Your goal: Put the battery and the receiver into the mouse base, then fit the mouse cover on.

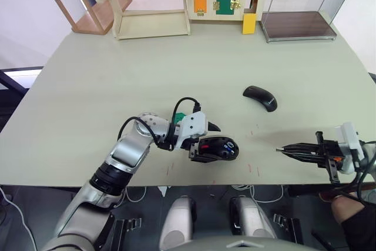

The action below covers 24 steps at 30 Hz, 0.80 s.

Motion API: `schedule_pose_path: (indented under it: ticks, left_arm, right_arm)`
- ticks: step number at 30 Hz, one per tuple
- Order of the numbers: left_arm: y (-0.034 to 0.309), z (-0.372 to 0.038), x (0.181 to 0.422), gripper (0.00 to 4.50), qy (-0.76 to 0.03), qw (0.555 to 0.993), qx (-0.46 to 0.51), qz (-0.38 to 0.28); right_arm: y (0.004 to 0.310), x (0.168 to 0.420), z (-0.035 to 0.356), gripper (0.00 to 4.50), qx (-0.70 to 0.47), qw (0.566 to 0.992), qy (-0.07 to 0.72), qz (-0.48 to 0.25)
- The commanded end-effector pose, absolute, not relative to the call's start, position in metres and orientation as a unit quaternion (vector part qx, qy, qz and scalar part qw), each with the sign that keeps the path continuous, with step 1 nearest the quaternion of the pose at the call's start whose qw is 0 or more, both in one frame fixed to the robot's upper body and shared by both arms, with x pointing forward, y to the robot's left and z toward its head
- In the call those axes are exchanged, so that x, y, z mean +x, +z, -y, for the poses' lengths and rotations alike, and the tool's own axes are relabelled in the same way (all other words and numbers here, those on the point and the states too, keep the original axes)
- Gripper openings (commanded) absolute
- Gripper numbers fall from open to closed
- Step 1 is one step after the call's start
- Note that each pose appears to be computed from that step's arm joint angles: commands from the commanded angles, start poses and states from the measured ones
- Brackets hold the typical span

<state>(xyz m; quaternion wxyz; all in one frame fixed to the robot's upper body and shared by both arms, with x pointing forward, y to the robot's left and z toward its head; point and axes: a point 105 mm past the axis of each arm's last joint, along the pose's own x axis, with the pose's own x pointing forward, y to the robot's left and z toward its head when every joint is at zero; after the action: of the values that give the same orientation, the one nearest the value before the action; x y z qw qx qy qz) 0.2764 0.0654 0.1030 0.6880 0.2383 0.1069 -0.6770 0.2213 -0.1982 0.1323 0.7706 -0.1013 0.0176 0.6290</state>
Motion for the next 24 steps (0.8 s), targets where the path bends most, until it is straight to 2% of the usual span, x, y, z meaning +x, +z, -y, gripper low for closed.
schedule_pose_path:
  ticks: [1,13,24]
  left_arm:
    - [0.105,-0.058,0.272,4.48,-0.679,0.683,0.253,-0.094]
    - [0.099,-0.053,0.266,4.48,-0.684,0.678,0.249,-0.106]
    - [0.085,-0.053,0.273,4.48,-0.66,0.688,0.274,-0.13]
  right_arm:
    - [0.142,0.219,0.199,0.0,-0.115,0.761,0.638,0.016]
    - [0.14,0.219,0.198,0.0,-0.113,0.751,0.65,0.033]
    - [0.142,0.221,0.198,0.0,-0.103,0.756,0.646,0.038]
